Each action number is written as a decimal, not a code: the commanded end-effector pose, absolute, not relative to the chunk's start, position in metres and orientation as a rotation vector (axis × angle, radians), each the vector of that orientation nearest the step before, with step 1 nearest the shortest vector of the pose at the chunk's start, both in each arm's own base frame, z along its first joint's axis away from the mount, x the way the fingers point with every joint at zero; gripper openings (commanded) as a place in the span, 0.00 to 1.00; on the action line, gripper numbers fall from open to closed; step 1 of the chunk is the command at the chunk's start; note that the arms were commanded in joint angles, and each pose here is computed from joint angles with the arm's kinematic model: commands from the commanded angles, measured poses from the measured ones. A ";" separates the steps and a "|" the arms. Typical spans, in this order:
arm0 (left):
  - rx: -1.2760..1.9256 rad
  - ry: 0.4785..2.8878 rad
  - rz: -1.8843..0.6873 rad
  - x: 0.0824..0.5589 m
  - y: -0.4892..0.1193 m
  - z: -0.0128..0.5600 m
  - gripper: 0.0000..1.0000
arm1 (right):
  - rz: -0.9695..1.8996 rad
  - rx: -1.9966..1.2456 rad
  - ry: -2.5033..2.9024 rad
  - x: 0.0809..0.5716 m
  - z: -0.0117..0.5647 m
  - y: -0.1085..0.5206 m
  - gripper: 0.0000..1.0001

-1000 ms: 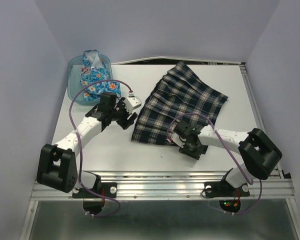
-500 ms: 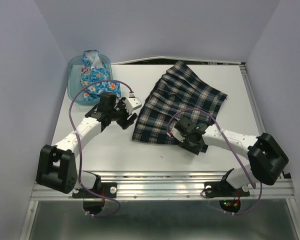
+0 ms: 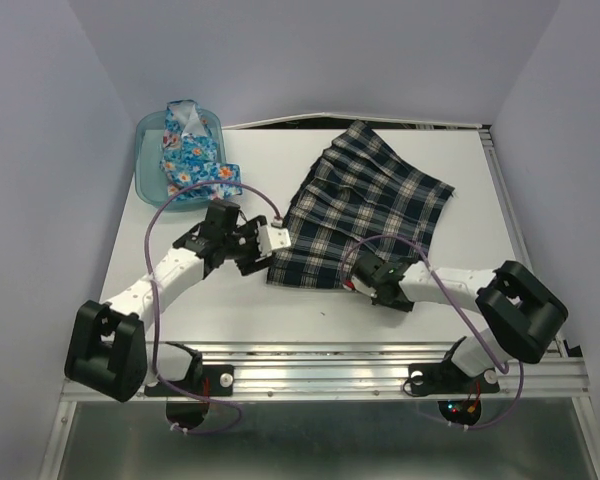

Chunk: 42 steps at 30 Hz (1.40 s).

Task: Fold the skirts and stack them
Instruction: Fold the skirt

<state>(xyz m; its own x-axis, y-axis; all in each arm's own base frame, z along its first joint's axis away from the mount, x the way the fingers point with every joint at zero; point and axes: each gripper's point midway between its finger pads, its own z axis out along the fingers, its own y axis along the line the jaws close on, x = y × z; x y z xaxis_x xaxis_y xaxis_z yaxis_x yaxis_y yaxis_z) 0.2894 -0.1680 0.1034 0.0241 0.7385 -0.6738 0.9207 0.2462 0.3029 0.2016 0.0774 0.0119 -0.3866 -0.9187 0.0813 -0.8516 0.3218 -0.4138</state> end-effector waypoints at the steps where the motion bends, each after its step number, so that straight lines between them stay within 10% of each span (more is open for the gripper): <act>1: 1.764 1.508 -0.194 0.267 -0.181 0.090 0.74 | -0.375 -1.598 2.433 0.195 -0.012 0.101 0.16; 3: 1.803 1.475 -0.159 0.263 -0.182 0.078 0.74 | -0.352 -1.589 2.415 0.198 -0.006 0.106 0.01; 16: 1.937 1.397 -0.214 0.265 -0.222 0.046 0.69 | -0.179 -1.624 2.357 0.197 0.018 0.129 0.01; 22: 1.896 1.513 -0.180 0.277 -0.209 0.037 0.26 | -0.014 -1.677 2.320 0.188 0.035 0.147 0.01; 27: 1.715 1.539 -0.189 0.285 -0.185 0.097 0.00 | 0.237 -1.732 2.290 0.168 0.057 0.171 0.01; 42: 1.297 1.372 -0.058 0.251 -0.151 0.290 0.00 | 1.029 -1.825 2.034 0.113 0.194 0.250 0.01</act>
<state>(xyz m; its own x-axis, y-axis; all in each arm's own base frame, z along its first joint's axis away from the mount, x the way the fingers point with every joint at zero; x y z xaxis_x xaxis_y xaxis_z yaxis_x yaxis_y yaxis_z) 0.2495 -0.1557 0.2398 0.3243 0.6802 -0.6574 0.7355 0.2557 0.6274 0.1479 0.2404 0.1651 -0.1889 -0.8182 -0.5430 -0.9751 0.0907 0.2025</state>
